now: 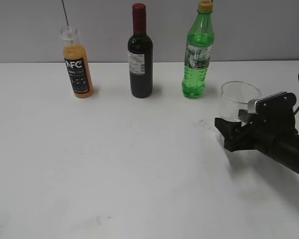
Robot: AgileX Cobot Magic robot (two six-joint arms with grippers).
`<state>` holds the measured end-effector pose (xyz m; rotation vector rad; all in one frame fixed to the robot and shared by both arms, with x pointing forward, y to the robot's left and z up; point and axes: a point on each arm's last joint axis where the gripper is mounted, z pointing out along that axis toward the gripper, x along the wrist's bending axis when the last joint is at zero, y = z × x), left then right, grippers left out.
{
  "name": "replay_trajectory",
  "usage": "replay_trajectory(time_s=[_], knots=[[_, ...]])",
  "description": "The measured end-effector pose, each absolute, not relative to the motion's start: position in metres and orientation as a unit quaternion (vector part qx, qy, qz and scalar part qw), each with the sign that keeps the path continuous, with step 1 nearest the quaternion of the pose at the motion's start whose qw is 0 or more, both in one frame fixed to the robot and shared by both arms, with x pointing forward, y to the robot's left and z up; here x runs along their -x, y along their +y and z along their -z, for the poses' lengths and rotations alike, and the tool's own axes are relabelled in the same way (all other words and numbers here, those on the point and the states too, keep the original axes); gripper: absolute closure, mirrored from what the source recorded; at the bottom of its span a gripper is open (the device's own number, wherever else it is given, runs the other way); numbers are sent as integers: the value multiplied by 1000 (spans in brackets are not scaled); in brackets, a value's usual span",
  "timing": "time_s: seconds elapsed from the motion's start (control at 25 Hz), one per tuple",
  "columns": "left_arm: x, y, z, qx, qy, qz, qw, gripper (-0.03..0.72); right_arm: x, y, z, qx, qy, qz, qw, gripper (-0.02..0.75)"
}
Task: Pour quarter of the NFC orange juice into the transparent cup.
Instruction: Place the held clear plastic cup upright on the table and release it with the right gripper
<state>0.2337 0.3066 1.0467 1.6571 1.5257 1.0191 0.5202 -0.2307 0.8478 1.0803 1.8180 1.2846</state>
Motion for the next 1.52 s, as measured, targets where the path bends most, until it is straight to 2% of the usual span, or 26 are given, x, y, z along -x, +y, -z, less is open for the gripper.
replay_trajectory(time_s=[0.4,0.8,1.0,1.28,1.52], knots=[[-234,307,-1047,-633,583,-389,328,452,-503,-184,-871,-164,769,-582,206,201],[-234,307,-1047,-633,583,-389,328,452,-529,-95,-905,-23,760,-622,186,201],[-234,307,-1047,-633,583,-389,328,452,-538,-72,-880,-30,777,-609,156,201],[-234,307,-1047,-633,583,-389,328,452,-546,-75,-837,-122,777,-601,141,201],[-234,307,-1047,-633,583,-389,328,452,-544,-76,-819,-137,784,-591,129,201]])
